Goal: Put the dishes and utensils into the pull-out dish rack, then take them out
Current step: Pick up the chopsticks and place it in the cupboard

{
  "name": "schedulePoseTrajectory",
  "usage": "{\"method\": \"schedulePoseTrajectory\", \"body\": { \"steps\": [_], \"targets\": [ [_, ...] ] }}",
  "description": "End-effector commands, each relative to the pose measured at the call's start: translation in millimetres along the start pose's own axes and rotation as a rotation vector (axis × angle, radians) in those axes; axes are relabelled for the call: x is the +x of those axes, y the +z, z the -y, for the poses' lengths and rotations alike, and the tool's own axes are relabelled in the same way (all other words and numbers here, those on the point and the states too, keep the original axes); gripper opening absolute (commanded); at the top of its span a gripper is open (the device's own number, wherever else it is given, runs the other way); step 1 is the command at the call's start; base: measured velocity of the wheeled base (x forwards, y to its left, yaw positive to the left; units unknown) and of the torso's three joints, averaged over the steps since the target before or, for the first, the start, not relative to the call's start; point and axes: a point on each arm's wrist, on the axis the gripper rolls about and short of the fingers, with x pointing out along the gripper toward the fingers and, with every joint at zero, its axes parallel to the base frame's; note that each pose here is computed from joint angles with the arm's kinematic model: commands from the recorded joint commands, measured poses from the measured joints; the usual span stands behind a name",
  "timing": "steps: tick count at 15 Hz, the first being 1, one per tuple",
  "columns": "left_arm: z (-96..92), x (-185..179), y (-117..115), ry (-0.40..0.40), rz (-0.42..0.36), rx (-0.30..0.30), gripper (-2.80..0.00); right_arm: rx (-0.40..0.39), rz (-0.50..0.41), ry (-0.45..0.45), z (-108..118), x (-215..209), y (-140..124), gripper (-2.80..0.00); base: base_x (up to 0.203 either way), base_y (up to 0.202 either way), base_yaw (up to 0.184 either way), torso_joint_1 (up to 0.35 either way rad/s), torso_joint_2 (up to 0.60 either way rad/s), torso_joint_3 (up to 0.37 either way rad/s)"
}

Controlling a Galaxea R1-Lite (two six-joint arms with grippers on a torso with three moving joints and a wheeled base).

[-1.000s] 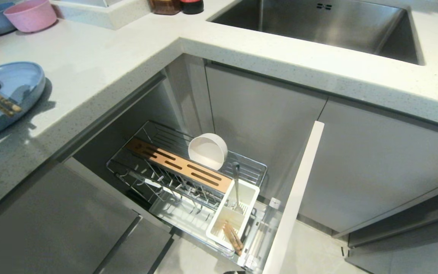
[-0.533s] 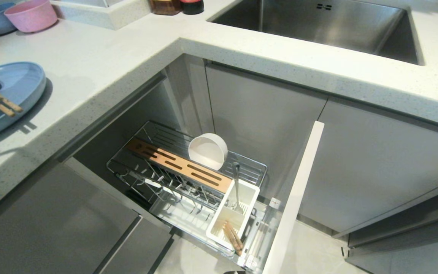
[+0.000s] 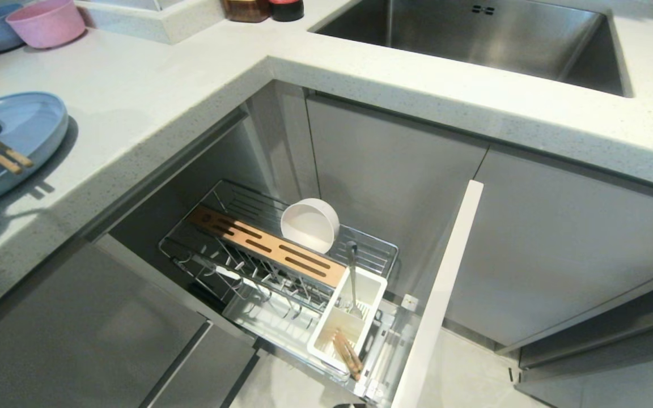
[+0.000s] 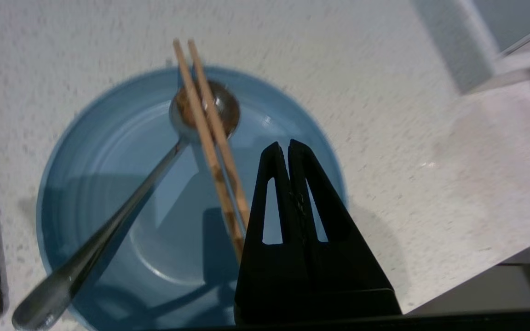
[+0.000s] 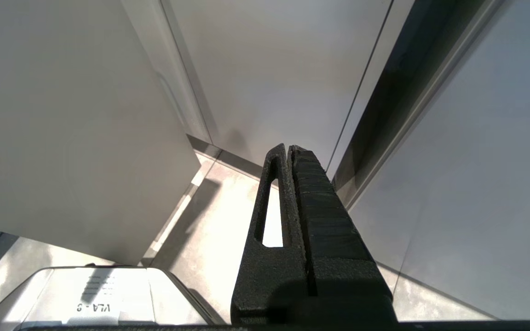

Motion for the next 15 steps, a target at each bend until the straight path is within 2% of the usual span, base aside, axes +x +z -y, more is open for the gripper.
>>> {"method": "schedulePoseTrajectory", "body": {
  "steps": [1,2,6,7,10,15],
  "targets": [
    [4.8,10.0,-10.9,0.036,-0.038,0.019,-2.8,0.0,-0.002,0.0,0.0,0.2,-0.4,-2.8,0.0,0.0,0.0,0.0,0.0,0.0],
    [5.0,11.1,-12.8,0.042,-0.047,0.012,0.0,0.0,-0.002,0.0,0.0,0.2,-0.4,-2.8,0.0,0.0,0.0,0.0,0.0,0.0],
    [4.3,12.6,-16.1,0.052,-0.067,0.024,0.0,0.0,-0.002,0.0,0.0,0.2,-0.4,-2.8,0.0,0.0,0.0,0.0,0.0,0.0],
    [2.7,13.3,-19.1,0.068,-0.086,0.047,0.0,0.0,-0.002,0.0,0.0,0.2,-0.4,-2.8,0.0,0.0,0.0,0.0,0.0,0.0],
    [1.1,18.1,-29.6,0.119,-0.139,0.048,0.0,0.0,-0.002,0.0,0.0,0.2,-0.4,-2.8,0.0,0.0,0.0,0.0,0.0,0.0],
    [-3.2,24.4,-29.1,0.167,-0.13,0.033,0.0,0.0,-0.002,0.0,0.0,0.1,-0.2,-2.8,0.0,0.0,0.0,0.0,0.0,0.0]
  ]
}}
